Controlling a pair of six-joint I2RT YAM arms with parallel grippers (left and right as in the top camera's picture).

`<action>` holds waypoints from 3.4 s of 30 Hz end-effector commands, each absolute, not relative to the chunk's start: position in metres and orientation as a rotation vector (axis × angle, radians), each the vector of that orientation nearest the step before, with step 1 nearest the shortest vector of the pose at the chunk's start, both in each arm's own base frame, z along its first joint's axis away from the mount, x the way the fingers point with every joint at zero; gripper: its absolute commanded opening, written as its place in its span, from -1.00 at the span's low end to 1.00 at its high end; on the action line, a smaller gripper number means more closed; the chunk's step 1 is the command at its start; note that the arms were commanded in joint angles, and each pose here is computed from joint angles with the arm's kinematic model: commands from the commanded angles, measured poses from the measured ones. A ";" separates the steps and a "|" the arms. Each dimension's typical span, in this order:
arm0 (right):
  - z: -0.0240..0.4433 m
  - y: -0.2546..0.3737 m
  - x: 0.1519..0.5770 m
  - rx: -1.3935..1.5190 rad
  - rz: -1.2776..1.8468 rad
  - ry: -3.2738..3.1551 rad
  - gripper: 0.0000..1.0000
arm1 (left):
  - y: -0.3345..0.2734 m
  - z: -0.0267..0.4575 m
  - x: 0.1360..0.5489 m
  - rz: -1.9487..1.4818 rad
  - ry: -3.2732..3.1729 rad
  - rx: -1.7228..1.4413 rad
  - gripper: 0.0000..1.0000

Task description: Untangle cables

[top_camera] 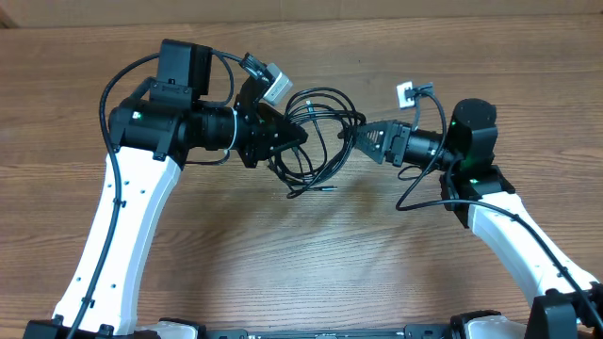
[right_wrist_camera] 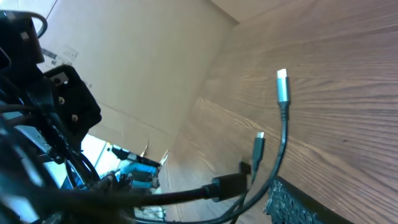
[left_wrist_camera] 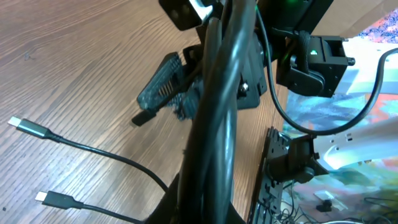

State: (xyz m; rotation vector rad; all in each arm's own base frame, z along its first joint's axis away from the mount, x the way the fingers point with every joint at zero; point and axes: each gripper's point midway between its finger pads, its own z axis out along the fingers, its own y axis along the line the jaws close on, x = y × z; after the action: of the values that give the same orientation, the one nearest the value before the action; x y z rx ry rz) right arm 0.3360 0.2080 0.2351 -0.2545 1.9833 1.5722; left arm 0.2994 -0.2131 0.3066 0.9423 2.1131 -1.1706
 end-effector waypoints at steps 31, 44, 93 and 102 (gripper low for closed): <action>0.161 0.104 0.416 0.279 0.568 2.111 0.73 | -0.223 0.321 0.290 -1.295 2.081 0.935 -0.91; 0.164 0.013 0.429 0.257 0.064 2.049 1.00 | -0.222 0.319 0.289 -1.293 2.099 0.929 -0.92; 0.222 0.168 0.329 -0.570 1.407 1.870 1.00 | -0.187 0.287 0.312 -1.024 2.291 0.810 -0.92; 0.239 0.173 0.316 -0.698 1.462 1.758 1.00 | -0.185 0.280 0.297 -0.985 2.250 0.982 -0.92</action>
State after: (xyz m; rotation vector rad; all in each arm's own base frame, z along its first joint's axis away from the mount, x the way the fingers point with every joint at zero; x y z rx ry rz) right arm 0.3234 0.1697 0.2318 -0.6411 1.7978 1.4200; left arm 0.3034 -0.1843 0.2661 0.8510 2.3609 -1.0280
